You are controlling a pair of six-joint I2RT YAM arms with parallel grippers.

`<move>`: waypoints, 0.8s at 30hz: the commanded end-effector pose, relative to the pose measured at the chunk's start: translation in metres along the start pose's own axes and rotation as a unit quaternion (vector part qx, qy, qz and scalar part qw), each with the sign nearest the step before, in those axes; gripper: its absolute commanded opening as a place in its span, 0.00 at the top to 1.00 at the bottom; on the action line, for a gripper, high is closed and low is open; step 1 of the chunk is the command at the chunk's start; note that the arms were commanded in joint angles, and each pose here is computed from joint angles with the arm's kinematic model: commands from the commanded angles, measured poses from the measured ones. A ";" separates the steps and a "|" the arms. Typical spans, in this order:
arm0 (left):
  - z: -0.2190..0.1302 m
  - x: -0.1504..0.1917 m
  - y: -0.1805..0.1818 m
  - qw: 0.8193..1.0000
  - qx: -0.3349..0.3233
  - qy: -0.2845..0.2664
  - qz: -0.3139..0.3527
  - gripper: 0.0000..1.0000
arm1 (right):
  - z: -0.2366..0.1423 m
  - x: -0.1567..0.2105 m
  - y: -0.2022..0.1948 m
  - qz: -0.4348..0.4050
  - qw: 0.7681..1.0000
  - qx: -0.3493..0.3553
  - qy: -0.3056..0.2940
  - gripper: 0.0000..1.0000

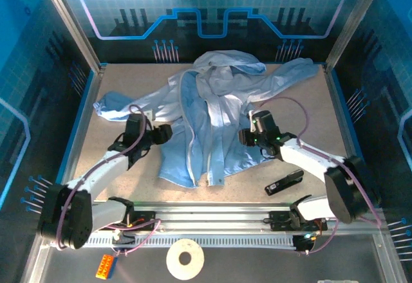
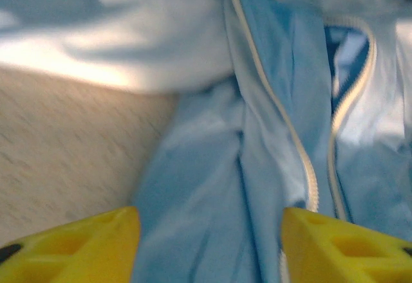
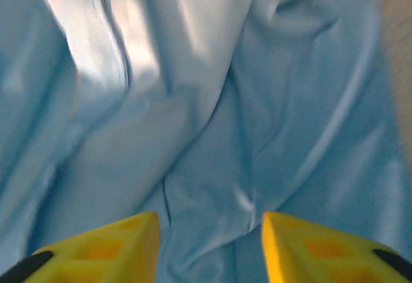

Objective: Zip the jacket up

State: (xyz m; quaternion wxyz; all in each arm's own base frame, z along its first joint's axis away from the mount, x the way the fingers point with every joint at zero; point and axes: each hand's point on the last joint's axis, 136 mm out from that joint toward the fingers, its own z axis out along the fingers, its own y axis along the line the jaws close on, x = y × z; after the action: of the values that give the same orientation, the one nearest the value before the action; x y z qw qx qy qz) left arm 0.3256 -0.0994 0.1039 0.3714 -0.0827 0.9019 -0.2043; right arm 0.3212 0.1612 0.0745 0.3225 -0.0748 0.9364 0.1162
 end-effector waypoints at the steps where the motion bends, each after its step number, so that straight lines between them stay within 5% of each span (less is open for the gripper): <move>1: 0.011 0.045 -0.015 0.995 0.019 0.094 -0.027 0.48 | 0.012 0.030 0.019 0.017 0.998 -0.007 0.065 0.64; 12: 0.046 0.111 -0.025 0.984 -0.005 0.177 -0.016 0.53 | 0.056 0.090 0.087 -0.032 0.988 -0.034 0.145 0.80; 21: 0.075 0.080 -0.021 0.984 -0.042 0.173 0.002 0.56 | 0.049 0.078 0.061 -0.011 0.989 -0.008 0.144 0.81; 24: 0.081 0.067 -0.023 0.985 -0.035 0.166 -0.006 0.67 | 0.044 0.071 0.042 0.007 0.989 -0.002 0.145 0.81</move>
State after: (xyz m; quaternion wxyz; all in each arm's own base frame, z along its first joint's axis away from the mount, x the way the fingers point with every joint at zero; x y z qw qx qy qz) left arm 0.3283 -0.1738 0.0221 0.2171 -0.0640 0.9529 -0.2020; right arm 0.2970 0.2429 0.0174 0.2273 -0.1012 0.9582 0.1415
